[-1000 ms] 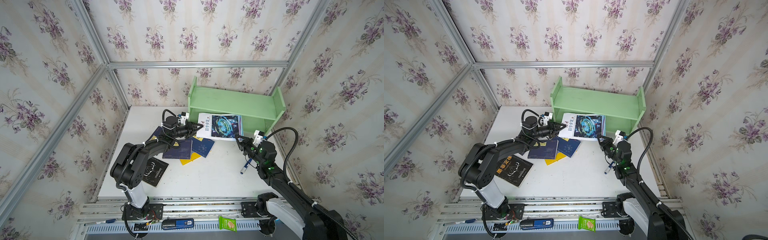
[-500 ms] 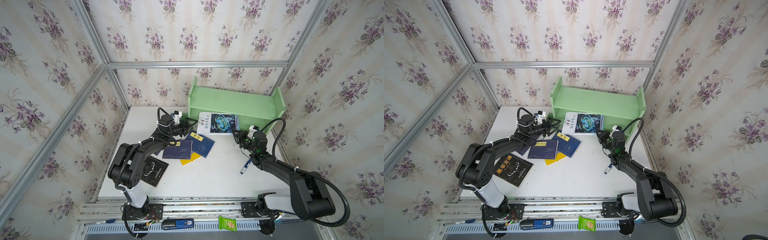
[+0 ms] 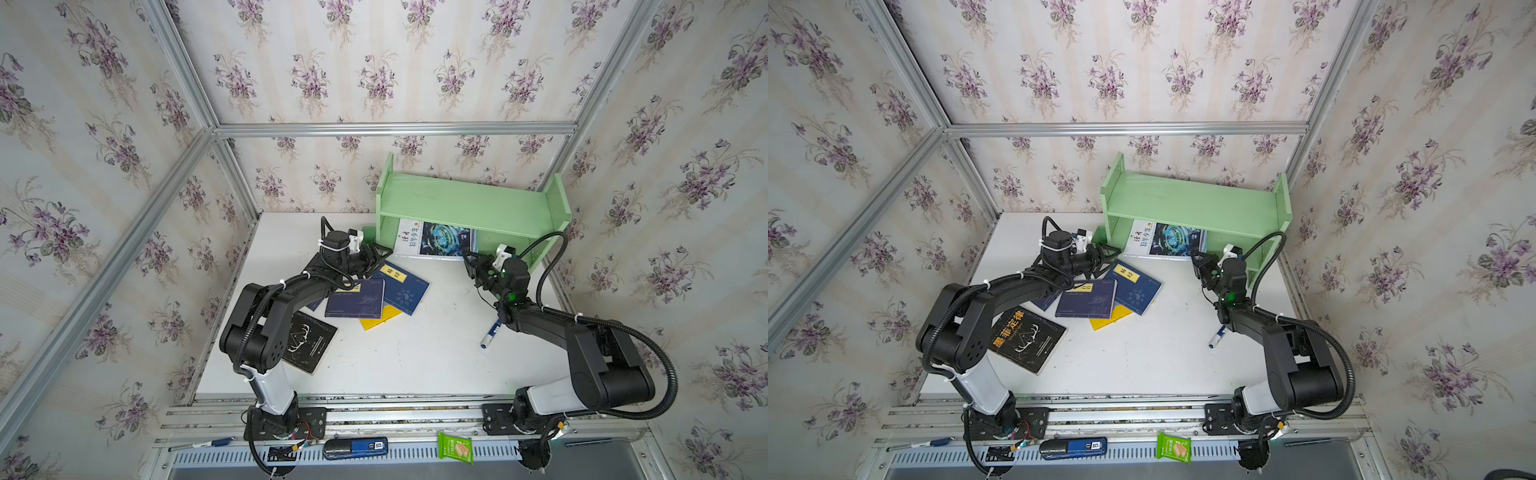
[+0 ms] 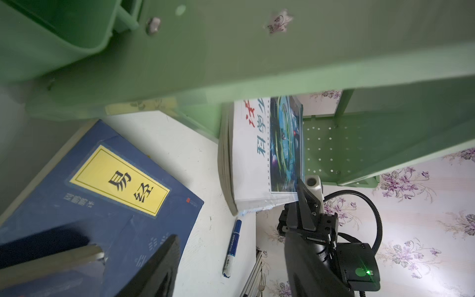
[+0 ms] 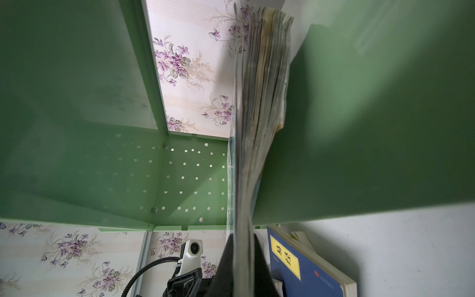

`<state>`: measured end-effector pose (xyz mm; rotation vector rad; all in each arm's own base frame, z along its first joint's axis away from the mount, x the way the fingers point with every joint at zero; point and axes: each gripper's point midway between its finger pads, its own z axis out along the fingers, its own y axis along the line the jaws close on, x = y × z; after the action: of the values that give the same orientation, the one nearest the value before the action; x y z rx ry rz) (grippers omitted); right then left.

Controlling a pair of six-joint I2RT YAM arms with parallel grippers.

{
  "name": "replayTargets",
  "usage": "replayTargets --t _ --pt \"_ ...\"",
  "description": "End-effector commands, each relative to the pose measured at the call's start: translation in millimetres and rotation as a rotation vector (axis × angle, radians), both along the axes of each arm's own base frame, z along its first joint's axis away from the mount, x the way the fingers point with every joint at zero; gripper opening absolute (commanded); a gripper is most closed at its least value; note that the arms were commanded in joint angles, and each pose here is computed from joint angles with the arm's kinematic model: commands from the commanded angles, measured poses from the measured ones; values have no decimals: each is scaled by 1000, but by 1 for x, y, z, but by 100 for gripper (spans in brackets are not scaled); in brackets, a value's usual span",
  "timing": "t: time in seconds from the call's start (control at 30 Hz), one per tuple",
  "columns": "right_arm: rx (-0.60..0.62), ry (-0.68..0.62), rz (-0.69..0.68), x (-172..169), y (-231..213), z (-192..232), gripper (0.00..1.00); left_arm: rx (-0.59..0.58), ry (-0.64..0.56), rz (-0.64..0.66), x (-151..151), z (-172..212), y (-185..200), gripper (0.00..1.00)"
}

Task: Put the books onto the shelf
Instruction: 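Carry the upright magazine with the right gripper toward the green shelf's lower opening, then push the magazine into the shelf with the right gripper while the left gripper presses it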

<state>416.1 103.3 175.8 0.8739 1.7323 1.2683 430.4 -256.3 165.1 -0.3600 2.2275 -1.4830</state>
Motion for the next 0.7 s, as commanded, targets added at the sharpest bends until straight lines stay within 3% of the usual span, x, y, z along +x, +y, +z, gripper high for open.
replayTargets --t 0.0,0.23,0.53,0.67 --pt "19 -113 1 8 1 28 0 -26 -23 -2 6 13 -7 63" --pt "72 -122 43 16 10 23 0 -50 32 8 9 4 -26 41" --pt "100 -151 93 16 19 16 0 -28 79 121 4 -7 -17 42" --pt "134 -160 123 17 23 11 1 -20 111 160 3 -15 -13 36"
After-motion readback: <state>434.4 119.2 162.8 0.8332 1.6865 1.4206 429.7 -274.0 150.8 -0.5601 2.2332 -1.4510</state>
